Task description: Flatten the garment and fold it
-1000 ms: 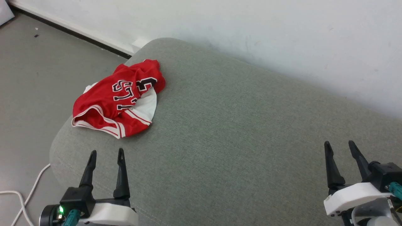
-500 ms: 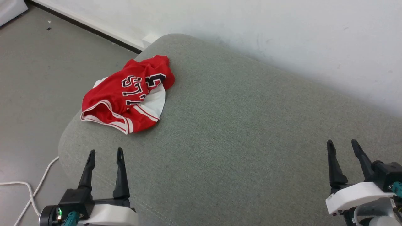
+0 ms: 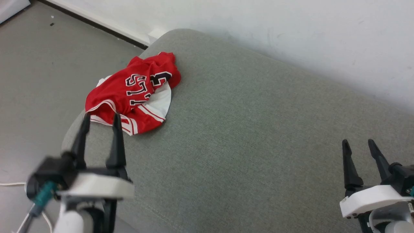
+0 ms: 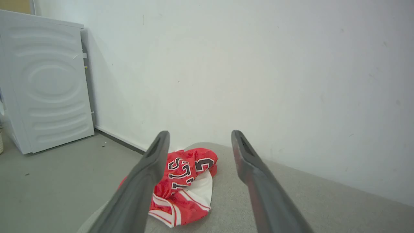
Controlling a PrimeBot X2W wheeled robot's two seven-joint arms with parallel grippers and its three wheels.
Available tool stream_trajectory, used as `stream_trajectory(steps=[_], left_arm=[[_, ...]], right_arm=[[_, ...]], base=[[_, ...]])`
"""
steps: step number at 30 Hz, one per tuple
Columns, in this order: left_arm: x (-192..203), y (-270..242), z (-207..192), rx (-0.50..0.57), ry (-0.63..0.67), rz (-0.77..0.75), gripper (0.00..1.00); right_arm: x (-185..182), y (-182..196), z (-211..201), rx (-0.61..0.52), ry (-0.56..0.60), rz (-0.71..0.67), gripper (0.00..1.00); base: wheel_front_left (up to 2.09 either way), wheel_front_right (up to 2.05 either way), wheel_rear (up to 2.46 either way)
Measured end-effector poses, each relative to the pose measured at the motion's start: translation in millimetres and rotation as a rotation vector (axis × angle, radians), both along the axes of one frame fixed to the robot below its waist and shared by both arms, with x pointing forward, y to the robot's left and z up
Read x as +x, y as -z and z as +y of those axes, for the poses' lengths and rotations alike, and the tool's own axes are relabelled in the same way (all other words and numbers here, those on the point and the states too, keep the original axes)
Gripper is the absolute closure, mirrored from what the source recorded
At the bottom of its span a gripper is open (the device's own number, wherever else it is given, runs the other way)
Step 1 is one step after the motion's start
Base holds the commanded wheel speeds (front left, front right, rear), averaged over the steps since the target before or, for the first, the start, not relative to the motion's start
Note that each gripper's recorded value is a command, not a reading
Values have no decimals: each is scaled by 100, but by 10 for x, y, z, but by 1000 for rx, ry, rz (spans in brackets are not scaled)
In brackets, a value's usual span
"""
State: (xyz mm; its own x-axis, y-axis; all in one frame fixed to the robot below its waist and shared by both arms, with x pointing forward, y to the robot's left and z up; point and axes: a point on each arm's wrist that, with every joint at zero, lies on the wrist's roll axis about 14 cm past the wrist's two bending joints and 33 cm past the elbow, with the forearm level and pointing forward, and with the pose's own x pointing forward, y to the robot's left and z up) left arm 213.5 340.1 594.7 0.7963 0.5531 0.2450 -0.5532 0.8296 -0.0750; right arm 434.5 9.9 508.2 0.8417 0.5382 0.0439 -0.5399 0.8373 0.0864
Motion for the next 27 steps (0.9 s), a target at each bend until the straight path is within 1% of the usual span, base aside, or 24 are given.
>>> stream_trajectory(steps=[3, 5, 8, 10, 12, 13, 17, 22, 25, 27], left_arm=[[181, -413, 75, 44, 39, -54, 0], [313, -638, 124, 110, 71, -36, 0], [507, -888, 274, 186, 83, 13, 0], [636, -1031, 401, 200, 77, 23, 0], [782, -1086, 524, 212, 83, 69, 0], [857, -1087, 597, 205, 85, 97, 0], [1144, -938, 867, 121, 103, 231, 0], [1437, -705, 1156, 42, 88, 373, 0], [1588, -391, 1234, -9, 96, 500, 0], [1702, -162, 1219, -55, 115, 573, 0]], right_arm=[[35, 20, 15, -5, -3, 5, 0], [63, 33, 33, -9, -7, 7, 0], [108, 35, 60, -16, -12, 4, 0], [143, 8, 89, -21, -18, -6, 0], [182, -25, 116, -26, -23, -16, 0], [192, -40, 130, -28, -27, -21, 0], [257, -88, 114, -42, -20, -35, 0], [306, -22, 28, -69, -1, -12, 0], [340, 46, -44, -92, 16, 5, 0], [368, 101, -97, -112, 30, 16, 0]], base=[[0, 0, 0], [0, 0, 0], [0, 0, 0], [0, 0, 0], [0, 0, 0], [0, 0, 0], [0, 0, 0], [0, 0, 0], [0, 0, 0], [0, 0, 0]])
